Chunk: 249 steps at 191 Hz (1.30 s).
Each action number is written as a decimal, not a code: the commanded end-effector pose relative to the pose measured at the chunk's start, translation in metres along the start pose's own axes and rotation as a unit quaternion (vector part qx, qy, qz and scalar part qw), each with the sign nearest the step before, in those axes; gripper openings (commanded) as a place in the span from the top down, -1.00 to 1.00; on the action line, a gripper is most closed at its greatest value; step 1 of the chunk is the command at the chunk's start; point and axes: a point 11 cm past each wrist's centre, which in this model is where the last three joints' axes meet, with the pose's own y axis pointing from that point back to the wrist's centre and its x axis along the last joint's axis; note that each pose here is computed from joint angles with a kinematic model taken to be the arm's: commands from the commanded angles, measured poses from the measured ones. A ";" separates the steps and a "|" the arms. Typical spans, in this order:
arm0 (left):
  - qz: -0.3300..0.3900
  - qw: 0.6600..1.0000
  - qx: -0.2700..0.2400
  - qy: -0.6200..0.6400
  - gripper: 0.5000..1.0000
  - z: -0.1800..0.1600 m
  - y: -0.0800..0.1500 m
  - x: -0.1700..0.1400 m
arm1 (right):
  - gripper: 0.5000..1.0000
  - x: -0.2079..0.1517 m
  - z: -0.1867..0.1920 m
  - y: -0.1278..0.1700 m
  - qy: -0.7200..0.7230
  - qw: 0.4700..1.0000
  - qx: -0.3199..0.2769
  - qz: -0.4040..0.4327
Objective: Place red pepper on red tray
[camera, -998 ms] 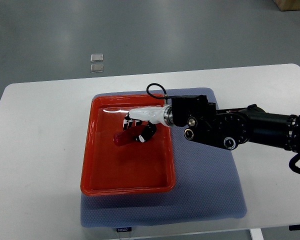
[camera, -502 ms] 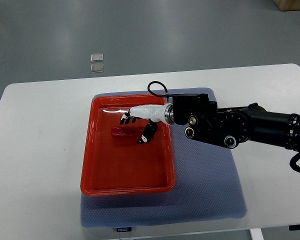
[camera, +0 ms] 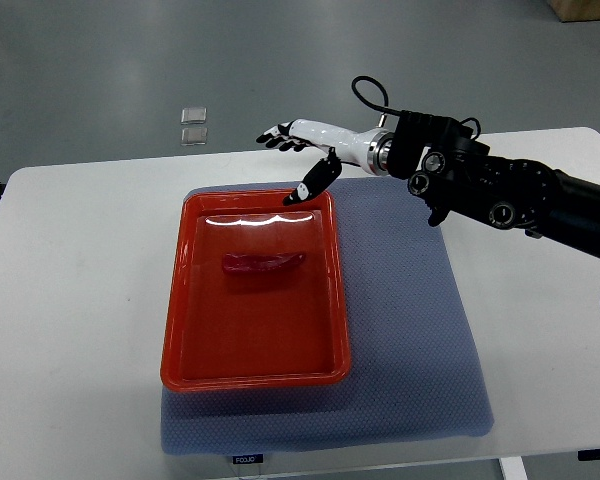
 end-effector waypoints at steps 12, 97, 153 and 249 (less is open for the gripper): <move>0.000 1.000 0.000 0.000 -1.00 0.000 0.000 0.000 | -0.61 0.043 0.008 0.015 -0.136 0.986 0.039 0.083; 0.000 1.000 0.000 0.000 -1.00 0.000 0.000 0.000 | -0.61 0.054 0.099 0.053 -0.476 0.845 0.061 0.236; 0.000 1.000 0.001 0.000 -1.00 0.000 0.000 0.000 | -0.64 0.045 0.134 0.062 -0.588 0.761 0.040 0.270; 0.000 1.000 0.000 0.000 -1.00 0.000 0.000 0.000 | -0.65 0.022 0.155 0.064 -0.660 0.695 0.040 0.281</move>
